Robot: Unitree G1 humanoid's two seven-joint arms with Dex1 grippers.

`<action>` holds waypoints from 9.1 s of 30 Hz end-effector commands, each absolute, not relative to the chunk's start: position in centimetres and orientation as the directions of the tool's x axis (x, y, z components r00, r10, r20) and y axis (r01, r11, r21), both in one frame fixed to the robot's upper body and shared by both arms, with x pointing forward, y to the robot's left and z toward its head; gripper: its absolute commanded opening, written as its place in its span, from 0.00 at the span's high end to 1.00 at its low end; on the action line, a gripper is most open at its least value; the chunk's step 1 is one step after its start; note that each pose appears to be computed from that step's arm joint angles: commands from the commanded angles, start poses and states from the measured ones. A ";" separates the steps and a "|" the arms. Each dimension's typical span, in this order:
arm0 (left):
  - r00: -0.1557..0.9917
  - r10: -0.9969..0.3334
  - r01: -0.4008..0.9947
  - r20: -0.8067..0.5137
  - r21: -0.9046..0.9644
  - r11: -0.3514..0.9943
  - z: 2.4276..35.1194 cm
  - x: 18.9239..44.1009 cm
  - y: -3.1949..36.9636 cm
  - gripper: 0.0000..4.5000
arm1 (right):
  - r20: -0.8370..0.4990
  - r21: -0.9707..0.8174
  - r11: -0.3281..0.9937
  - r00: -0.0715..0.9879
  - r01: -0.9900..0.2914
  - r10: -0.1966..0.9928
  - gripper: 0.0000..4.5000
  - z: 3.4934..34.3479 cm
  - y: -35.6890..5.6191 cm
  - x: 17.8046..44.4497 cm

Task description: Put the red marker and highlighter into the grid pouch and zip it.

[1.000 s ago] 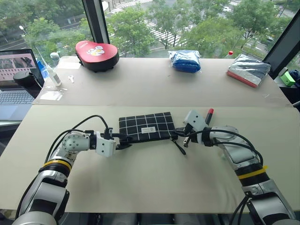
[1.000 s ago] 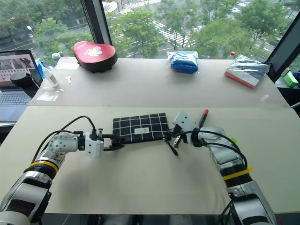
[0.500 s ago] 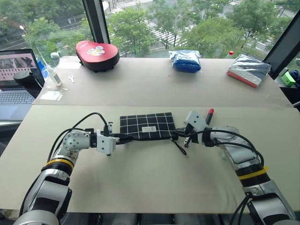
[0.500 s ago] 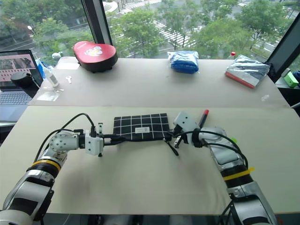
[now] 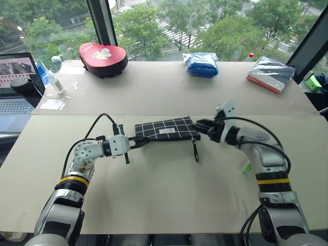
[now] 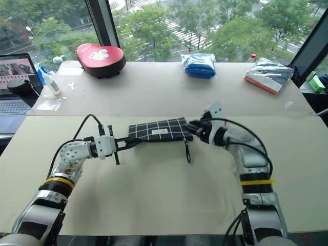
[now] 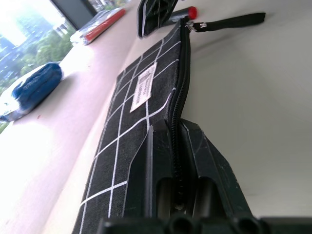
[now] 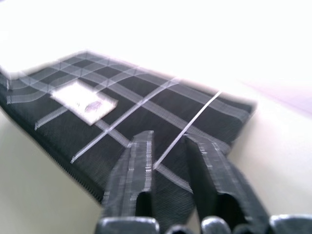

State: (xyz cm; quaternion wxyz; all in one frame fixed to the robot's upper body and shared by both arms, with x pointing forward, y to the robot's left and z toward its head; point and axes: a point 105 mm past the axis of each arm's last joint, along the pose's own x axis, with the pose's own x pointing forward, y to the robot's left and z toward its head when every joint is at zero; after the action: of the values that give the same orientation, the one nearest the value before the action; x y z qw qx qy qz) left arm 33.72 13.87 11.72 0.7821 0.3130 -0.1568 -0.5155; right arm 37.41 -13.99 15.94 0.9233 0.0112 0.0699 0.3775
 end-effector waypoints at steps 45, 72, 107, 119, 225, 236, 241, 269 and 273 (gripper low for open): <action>0.594 -0.800 0.691 0.090 0.453 0.564 15.0 33.9 12.0 1.00 | -0.168 -0.035 0.717 0.711 -0.697 0.683 0.99 15.4 -10.1 38.4; 0.574 -0.815 0.701 0.077 0.467 0.539 15.7 33.9 11.1 1.00 | -0.260 -0.146 0.455 0.478 -0.878 0.839 0.99 15.7 -2.3 36.2; 0.540 -0.840 0.733 0.060 0.458 0.504 15.0 34.0 10.6 1.00 | -0.193 -0.044 0.308 0.310 -0.950 0.931 0.02 17.7 -9.6 27.8; 0.552 -0.832 0.737 0.048 0.438 0.514 14.3 32.7 11.7 1.00 | -0.358 -0.162 0.909 0.881 -0.384 0.309 0.02 17.5 -24.9 29.7; 0.461 -0.885 0.799 0.068 0.401 0.448 14.0 32.6 9.0 1.00 | -0.469 -0.613 0.376 0.703 -0.695 0.535 0.78 16.4 -19.0 30.3; 0.454 -0.889 0.803 0.059 0.405 0.437 13.9 32.5 9.0 1.00 | -0.454 -0.618 0.370 0.699 -0.694 0.553 0.78 16.9 -18.4 31.2; 0.455 -0.889 0.804 0.054 0.404 0.436 13.7 32.5 9.1 1.00 | -0.467 -0.575 0.380 0.672 -0.725 0.575 0.78 16.9 -18.6 30.5; 0.425 -0.905 0.818 0.018 0.421 0.392 12.8 32.1 9.2 1.00 | -0.471 -0.574 0.404 0.691 -0.712 0.549 0.78 16.7 -18.5 31.9; 0.422 -0.907 0.820 0.019 0.419 0.390 12.8 32.1 9.1 1.00 | -0.484 -0.609 0.338 0.674 -0.718 0.558 0.78 16.3 -16.6 32.2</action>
State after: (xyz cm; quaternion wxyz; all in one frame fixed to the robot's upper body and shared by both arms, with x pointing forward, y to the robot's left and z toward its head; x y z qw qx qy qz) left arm 32.25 9.28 12.04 0.8301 0.1712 -0.1044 -0.5203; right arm 32.00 -17.72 15.25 0.8210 -0.3949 0.1269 0.3924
